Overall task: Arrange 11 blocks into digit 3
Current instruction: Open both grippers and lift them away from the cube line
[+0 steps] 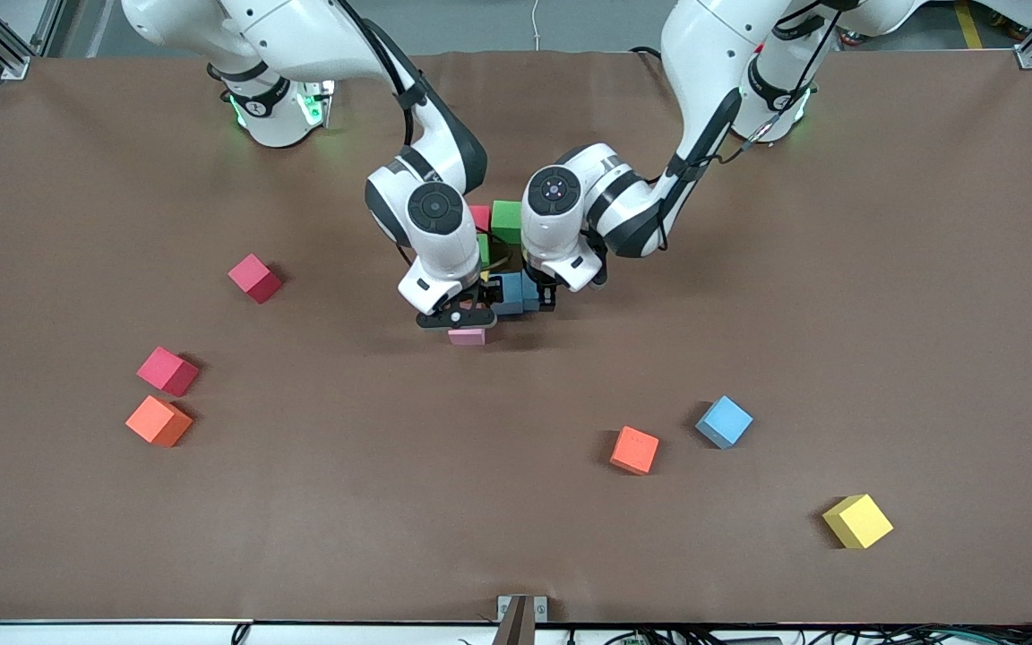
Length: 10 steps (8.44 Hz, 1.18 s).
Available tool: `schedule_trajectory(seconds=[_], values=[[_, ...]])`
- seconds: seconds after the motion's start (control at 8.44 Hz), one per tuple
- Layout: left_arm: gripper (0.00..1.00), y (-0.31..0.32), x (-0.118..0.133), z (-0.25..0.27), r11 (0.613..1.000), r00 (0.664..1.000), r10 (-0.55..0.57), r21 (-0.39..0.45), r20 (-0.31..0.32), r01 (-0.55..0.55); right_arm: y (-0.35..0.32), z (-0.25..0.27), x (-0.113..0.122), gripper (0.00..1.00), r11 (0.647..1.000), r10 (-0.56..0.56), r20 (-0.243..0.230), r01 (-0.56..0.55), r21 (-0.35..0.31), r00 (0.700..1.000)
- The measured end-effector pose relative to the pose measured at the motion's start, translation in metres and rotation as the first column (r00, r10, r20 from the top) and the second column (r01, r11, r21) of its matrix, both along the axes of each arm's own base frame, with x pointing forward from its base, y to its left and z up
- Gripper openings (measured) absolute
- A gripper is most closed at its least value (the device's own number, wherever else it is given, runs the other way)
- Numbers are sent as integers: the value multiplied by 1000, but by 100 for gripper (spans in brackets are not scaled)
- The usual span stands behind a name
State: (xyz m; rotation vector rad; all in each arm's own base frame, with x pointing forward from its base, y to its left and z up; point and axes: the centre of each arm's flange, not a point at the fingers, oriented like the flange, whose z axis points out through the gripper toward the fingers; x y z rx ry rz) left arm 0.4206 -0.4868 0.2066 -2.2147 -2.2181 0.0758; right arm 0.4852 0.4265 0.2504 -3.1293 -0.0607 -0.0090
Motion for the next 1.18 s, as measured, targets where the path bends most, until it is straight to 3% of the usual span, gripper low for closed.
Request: schedule_trajectory(seconds=[0.12, 0.59, 0.95, 1.18], values=[[100, -2, 2, 4, 1000, 1000, 1, -8, 7, -1, -4, 10, 4, 85, 1000, -8, 5, 8, 3, 1000], [100, 13, 22, 78, 998, 997, -60, -5, 43, 61, -65, 63, 44, 85, 993, -118, 5, 118, 7, 993], [100, 78, 77, 93, 978, 977, -208, 11, 48, 208, -192, 91, 97, 85, 992, -125, -49, 124, -24, 991], [100, 136, 120, 92, 940, 938, -342, 15, 51, 342, -290, 94, 124, 85, 997, -80, -62, 79, -18, 995]])
